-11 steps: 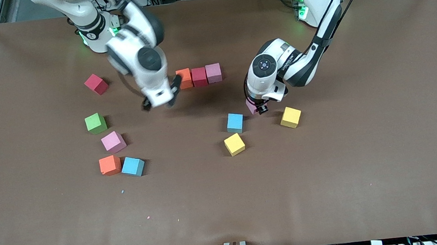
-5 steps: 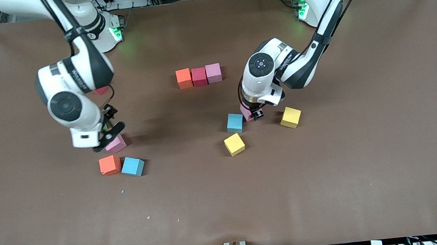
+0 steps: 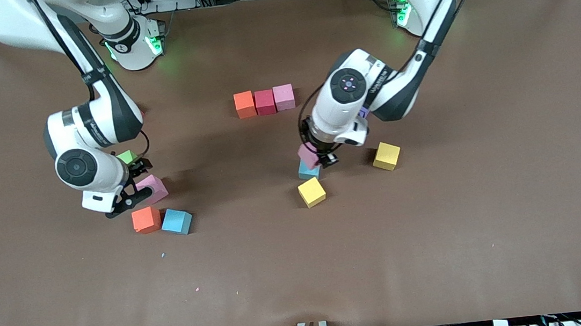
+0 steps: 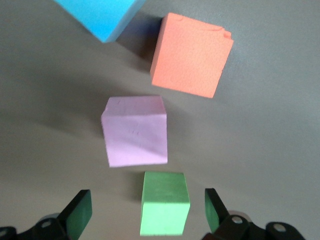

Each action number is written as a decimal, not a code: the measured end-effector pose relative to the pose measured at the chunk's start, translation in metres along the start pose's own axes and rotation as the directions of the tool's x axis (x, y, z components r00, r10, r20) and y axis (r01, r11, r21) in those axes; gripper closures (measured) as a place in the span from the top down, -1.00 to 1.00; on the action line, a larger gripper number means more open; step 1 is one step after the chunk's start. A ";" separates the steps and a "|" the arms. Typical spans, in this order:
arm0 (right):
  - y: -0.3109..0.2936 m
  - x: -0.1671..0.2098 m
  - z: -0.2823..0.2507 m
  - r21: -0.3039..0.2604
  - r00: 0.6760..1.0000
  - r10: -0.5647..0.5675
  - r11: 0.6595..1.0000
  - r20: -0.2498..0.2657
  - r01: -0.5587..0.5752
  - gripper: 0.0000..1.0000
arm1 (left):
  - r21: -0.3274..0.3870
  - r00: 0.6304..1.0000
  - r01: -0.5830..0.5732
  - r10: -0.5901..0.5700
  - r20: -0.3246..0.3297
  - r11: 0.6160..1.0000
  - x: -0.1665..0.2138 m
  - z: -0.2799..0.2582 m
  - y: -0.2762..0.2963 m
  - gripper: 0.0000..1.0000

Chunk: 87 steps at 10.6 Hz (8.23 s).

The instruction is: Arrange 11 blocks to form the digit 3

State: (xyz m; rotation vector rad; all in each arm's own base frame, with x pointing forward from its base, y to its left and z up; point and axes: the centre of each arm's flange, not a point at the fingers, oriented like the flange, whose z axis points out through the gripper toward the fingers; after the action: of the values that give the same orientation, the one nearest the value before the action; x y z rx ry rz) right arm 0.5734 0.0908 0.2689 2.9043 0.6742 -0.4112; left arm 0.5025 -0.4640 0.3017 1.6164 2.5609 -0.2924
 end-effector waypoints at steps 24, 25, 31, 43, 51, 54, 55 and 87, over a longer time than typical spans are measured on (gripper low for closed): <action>-0.012 0.016 0.065 0.024 0.996 0.031 0.999 -0.084 -0.029 0.57 | 0.000 -0.304 -0.952 0.952 -0.030 -0.305 -0.083 0.041 -0.110 0.24; -0.013 0.017 0.065 0.024 0.996 0.030 0.999 -0.088 -0.028 0.57 | 0.012 -0.343 -0.939 0.939 -0.017 -0.343 -0.081 0.047 -0.112 0.24; -0.014 0.018 0.062 0.022 0.995 0.028 0.999 -0.093 -0.026 0.18 | 0.019 -0.409 -0.912 0.912 0.039 -0.410 -0.090 0.083 -0.158 0.24; -0.018 -0.002 -0.007 0.160 0.986 0.138 0.979 -0.090 -0.123 0.18 | 0.110 -0.395 -0.908 0.913 0.104 -0.405 -0.079 0.119 -0.188 0.24; -0.062 0.003 -0.013 0.164 0.970 0.237 0.960 -0.052 -0.226 0.18 | 0.231 -0.252 -0.940 0.967 0.026 -0.251 -0.064 0.053 -0.064 0.24; -0.138 0.012 -0.021 0.152 0.947 0.320 0.938 -0.036 -0.311 0.18 | 0.294 -0.169 -0.943 0.985 -0.027 -0.154 -0.046 0.018 -0.017 0.24; -0.168 0.014 -0.023 0.151 0.936 0.352 0.927 -0.032 -0.343 0.18 | 0.302 -0.132 -0.946 0.990 -0.042 -0.113 -0.044 0.011 -0.012 0.24; -0.369 -0.003 0.040 0.101 0.922 0.387 0.917 0.015 -0.387 0.39 | 0.294 0.028 -0.954 0.996 -0.089 0.053 -0.012 -0.005 0.064 0.24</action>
State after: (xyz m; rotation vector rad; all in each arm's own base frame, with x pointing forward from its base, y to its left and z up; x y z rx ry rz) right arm 0.3957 0.4107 0.2070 3.0313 0.0664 -0.3950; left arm 0.5653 -0.4469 0.3018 3.1550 0.7675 -0.0867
